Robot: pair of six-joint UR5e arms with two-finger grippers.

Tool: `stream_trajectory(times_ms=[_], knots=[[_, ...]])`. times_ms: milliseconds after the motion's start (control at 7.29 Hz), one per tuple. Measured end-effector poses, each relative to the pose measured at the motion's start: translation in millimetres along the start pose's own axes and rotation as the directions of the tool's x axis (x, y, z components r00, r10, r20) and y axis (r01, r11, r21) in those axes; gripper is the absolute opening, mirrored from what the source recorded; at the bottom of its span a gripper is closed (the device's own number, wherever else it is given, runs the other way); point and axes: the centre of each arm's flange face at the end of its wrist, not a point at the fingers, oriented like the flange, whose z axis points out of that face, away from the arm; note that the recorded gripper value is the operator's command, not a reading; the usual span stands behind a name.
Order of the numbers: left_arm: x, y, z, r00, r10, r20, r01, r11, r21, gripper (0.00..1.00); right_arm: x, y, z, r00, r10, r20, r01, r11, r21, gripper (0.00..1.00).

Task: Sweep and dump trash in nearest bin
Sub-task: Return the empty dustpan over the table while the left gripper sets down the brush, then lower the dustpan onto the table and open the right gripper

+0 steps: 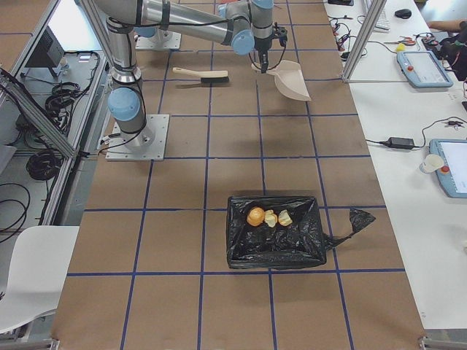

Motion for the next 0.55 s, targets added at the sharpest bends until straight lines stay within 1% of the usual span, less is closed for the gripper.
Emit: stream_trajectory(times_ms=[137,275,412,549], knots=[[-37.4,-0.7,-11.6,1.0,-0.021,0.019,0.021,0.999,0.025,1.0,-31.9,6.5,11.2,1.0,-0.014,-0.01,0.014,0.999,0.029,0.0],[-68.3,1.1,-24.8,0.999,-0.022,0.034,0.02,0.998,0.054,1.0,-59.3,11.0,23.6,0.999,-0.028,-0.021,0.029,0.998,0.063,0.0],[-90.2,3.3,-36.6,0.999,-0.016,0.045,0.013,0.997,0.081,1.0,-84.1,16.6,38.4,0.999,-0.036,-0.036,0.039,0.996,0.085,0.0],[-101.1,5.3,-45.3,0.998,-0.017,0.054,0.011,0.994,0.105,1.0,-100.2,21.4,53.1,0.997,-0.044,-0.063,0.05,0.995,0.09,0.0]])
